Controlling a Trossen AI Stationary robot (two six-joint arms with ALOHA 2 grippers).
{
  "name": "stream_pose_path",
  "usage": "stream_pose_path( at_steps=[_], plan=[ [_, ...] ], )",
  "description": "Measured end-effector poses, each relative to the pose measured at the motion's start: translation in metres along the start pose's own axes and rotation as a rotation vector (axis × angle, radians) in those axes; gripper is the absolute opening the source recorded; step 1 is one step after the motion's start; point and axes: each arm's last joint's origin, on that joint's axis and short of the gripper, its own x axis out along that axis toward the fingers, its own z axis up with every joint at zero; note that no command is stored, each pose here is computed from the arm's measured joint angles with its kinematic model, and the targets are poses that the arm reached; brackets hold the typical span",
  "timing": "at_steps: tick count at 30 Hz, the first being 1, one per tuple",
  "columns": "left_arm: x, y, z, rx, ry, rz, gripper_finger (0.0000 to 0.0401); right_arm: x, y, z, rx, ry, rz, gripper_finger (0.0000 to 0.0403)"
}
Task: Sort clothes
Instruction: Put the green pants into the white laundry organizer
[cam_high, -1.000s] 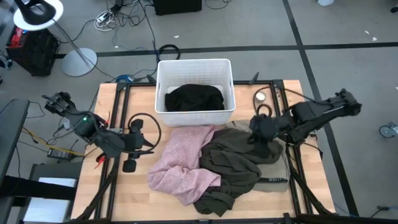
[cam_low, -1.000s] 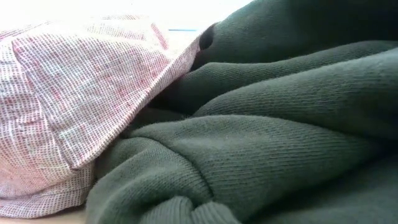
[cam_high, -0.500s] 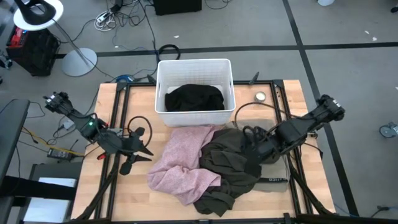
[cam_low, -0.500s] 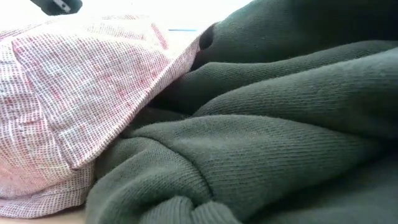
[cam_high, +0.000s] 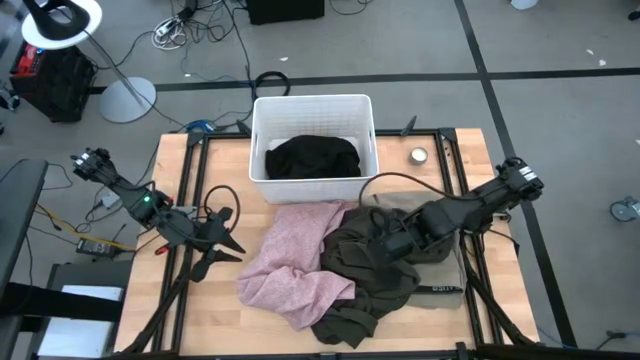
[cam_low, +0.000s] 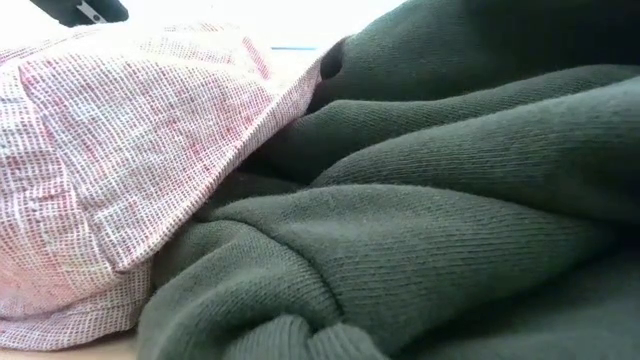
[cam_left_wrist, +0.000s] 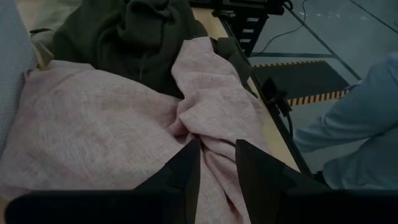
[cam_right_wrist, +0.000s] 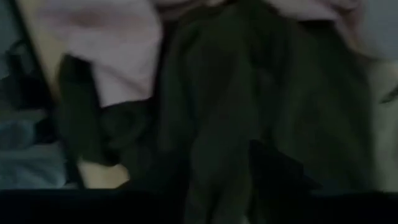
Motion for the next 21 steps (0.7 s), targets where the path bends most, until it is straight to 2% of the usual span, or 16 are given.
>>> stream_pose_path(
  at_steps=[6,10,15,21],
  plan=[
    [0.000,0.000,0.000,0.001,0.000,0.000,0.0106,0.019,-0.005,0.003,0.005,-0.030,-0.081,0.0288],
    [0.000,0.000,0.000,0.001,0.000,0.000,0.0106,0.043,-0.005,0.000,-0.025,0.021,-0.133,0.0338],
    [0.000,0.000,0.000,0.000,-0.003,-0.001,0.0106,0.070,0.001,0.000,0.031,0.073,-0.153,0.0351],
    [0.000,0.000,0.001,-0.001,-0.011,-0.004,0.0106,0.108,0.016,0.004,-0.051,0.091,-0.074,0.0346]
  ],
)
